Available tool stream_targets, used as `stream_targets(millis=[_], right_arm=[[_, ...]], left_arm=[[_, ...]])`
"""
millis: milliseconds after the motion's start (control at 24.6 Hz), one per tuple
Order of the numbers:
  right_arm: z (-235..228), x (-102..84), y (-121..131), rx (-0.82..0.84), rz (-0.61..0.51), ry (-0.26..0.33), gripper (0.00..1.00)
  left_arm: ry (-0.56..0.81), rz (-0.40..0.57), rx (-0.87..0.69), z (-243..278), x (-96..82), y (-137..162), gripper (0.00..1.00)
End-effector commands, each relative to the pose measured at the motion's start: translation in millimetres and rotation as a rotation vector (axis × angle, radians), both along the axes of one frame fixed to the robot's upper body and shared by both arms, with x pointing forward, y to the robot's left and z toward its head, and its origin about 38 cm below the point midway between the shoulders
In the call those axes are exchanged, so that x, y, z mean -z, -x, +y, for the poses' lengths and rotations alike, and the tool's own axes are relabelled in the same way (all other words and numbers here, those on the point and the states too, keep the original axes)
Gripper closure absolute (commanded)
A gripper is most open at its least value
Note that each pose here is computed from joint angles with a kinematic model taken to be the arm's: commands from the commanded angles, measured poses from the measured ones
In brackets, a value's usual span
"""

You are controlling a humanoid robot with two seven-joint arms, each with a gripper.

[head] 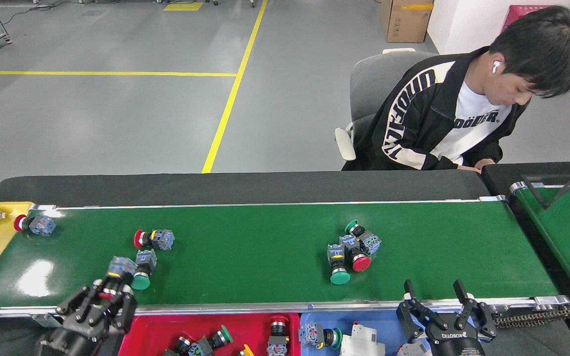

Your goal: Pick switch part from conveyor to tray

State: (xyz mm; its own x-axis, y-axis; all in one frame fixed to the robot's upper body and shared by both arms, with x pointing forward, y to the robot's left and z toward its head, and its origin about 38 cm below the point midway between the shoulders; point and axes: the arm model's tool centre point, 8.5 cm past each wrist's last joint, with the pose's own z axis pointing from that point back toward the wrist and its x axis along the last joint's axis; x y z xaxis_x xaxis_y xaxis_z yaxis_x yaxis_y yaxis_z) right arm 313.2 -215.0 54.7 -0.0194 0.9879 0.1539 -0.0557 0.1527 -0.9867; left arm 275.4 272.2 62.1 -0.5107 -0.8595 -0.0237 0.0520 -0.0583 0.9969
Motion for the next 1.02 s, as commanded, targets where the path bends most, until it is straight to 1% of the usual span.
stream_targets(millis=[0, 41, 81, 122, 163, 203, 284, 366, 406, 528, 610, 691, 813, 894, 935, 975], right_arm=[[29.6, -3.3, -13.8, -0.051, 0.011, -0.026, 0.03], [44.1, 1.9, -23.7, -0.080, 0.041, -0.023, 0.03], [54.4, 6.8, -35.6, -0.096, 0.064, -0.009, 0.04], [63.4, 9.3, -43.8, -0.105, 0.076, -0.001, 0.03], [74.3, 10.6, -52.4, -0.119, 0.082, 0.011, 0.04], [84.8, 8.5, -64.7, -0.132, 0.079, 0.024, 0.04], [100.6, 7.6, -77.8, -0.155, 0.083, 0.037, 0.04], [121.5, 1.6, -85.9, -0.184, 0.075, 0.037, 0.04], [129.0, 1.6, -86.2, -0.189, 0.078, 0.036, 0.04], [151.5, 4.5, -94.2, -0.207, 0.102, 0.041, 0.05], [161.5, 10.2, -104.5, -0.220, 0.133, 0.048, 0.08], [167.2, 11.8, -109.9, -0.238, 0.141, 0.066, 0.14], [169.4, 7.6, -113.4, -0.249, 0.130, 0.070, 0.20], [170.4, 4.6, -115.4, -0.260, 0.118, 0.073, 0.37], [170.0, 4.2, -115.8, -0.265, 0.115, 0.076, 0.50], [170.3, 2.7, -116.7, -0.273, 0.107, 0.076, 0.69]], left_arm=[[-0.034, 0.000, 0.178, -28.6, 0.9, 11.6, 0.86], [-0.071, 0.011, 0.218, -37.4, 7.3, 15.5, 0.75], [-0.085, 0.017, 0.238, -47.9, 13.4, 19.3, 0.54], [-0.086, 0.019, 0.246, -57.0, 16.7, 20.9, 0.40], [-0.082, 0.019, 0.244, -63.9, 18.9, 21.2, 0.21], [-0.081, 0.019, 0.242, -68.9, 20.7, 21.8, 0.00], [-0.075, 0.018, 0.240, -70.3, 20.4, 22.1, 0.00], [-0.068, 0.007, 0.186, -57.7, 16.8, 18.0, 0.00], [-0.058, -0.001, 0.134, -46.9, 13.8, 15.0, 0.00], [0.009, -0.002, -0.109, -10.0, 9.9, 11.5, 0.00], [0.014, 0.046, -0.289, 21.9, 13.2, 14.9, 0.00], [0.015, 0.072, -0.390, 41.8, 14.1, 20.1, 0.00], [0.004, 0.066, -0.474, 64.2, 12.3, 26.6, 0.00], [-0.002, 0.063, -0.498, 71.1, 11.3, 27.7, 0.00], [-0.002, 0.062, -0.502, 72.0, 11.2, 25.8, 0.00], [-0.005, 0.053, -0.512, 73.1, 9.6, 19.5, 0.00]])
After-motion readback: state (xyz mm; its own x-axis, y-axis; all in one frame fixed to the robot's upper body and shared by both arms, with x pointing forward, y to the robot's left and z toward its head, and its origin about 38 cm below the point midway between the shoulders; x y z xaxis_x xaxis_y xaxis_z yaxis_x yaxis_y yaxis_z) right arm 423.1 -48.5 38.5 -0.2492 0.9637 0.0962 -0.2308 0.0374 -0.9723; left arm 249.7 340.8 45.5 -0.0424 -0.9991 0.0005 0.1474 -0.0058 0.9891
